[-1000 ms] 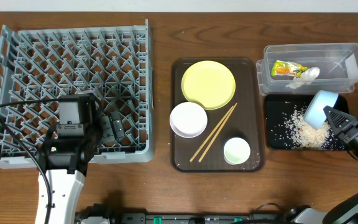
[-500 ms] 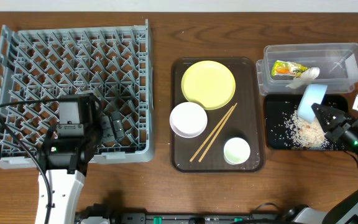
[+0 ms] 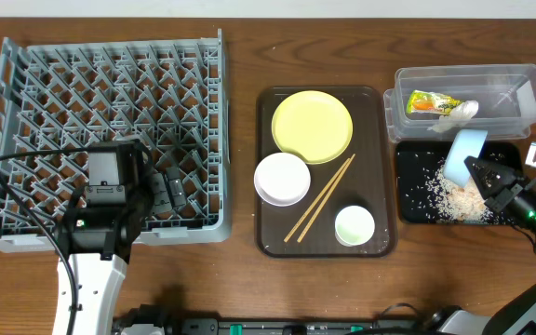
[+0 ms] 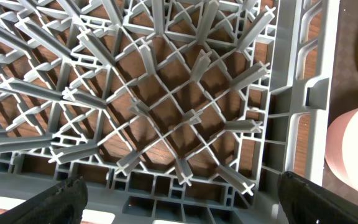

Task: Sort waste into correct bins and load items into the dishwasher rack
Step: 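Tilt the blue bowl with the right gripper to pour rice onto the black tray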

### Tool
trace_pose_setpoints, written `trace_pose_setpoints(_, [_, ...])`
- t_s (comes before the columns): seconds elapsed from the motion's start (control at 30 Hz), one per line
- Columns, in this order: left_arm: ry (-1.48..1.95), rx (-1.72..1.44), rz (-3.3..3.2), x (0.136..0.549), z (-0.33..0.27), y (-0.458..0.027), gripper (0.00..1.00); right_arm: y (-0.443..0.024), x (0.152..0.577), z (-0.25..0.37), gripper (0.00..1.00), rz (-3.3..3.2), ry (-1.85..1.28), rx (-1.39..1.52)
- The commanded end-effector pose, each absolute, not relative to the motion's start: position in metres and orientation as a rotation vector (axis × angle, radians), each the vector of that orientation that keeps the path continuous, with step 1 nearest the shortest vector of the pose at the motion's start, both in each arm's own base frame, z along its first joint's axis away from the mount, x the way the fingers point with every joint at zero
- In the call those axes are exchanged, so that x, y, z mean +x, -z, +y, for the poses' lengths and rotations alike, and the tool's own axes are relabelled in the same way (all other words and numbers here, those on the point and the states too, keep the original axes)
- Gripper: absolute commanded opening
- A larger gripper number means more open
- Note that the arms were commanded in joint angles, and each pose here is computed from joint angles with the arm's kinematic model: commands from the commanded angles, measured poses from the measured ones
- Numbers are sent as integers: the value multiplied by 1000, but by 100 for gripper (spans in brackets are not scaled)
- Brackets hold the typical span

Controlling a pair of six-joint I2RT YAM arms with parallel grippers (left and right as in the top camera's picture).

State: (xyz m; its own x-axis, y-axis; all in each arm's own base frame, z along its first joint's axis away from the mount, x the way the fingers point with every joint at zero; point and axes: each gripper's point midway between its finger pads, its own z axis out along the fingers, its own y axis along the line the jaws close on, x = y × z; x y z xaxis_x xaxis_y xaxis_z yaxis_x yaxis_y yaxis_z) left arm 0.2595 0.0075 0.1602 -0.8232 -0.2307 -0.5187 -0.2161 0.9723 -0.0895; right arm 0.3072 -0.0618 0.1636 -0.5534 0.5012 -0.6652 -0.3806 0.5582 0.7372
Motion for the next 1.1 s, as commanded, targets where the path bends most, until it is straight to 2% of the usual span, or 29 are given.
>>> trace_pose_setpoints(0.0, [38,-329,2548,263,8,-168,99,-166,307,-57,1,1833,-1234,172])
trace_pose_setpoints(0.07, [38,-329,2548,263,8,-168,99,-158,310,-63,1,1882,-1271,335])
trace_pose_setpoints(0.23, [38,-329,2548,263,8,-168,99,-186,305,-58,1,1766,-1418,261])
trace_pose_setpoints(0.4, [38,-329,2548,263,8,-168,99,-178,310,-63,1,1808,-1534,526])
trace_pose_setpoints(0.57, [38,-329,2548,263,8,-168,99,-166,315,-71,1,1835,-1558,767])
trace_pose_setpoints(1.07, [38,-329,2548,263,8,-168,99,-147,312,-109,1,1788,-1465,1089])
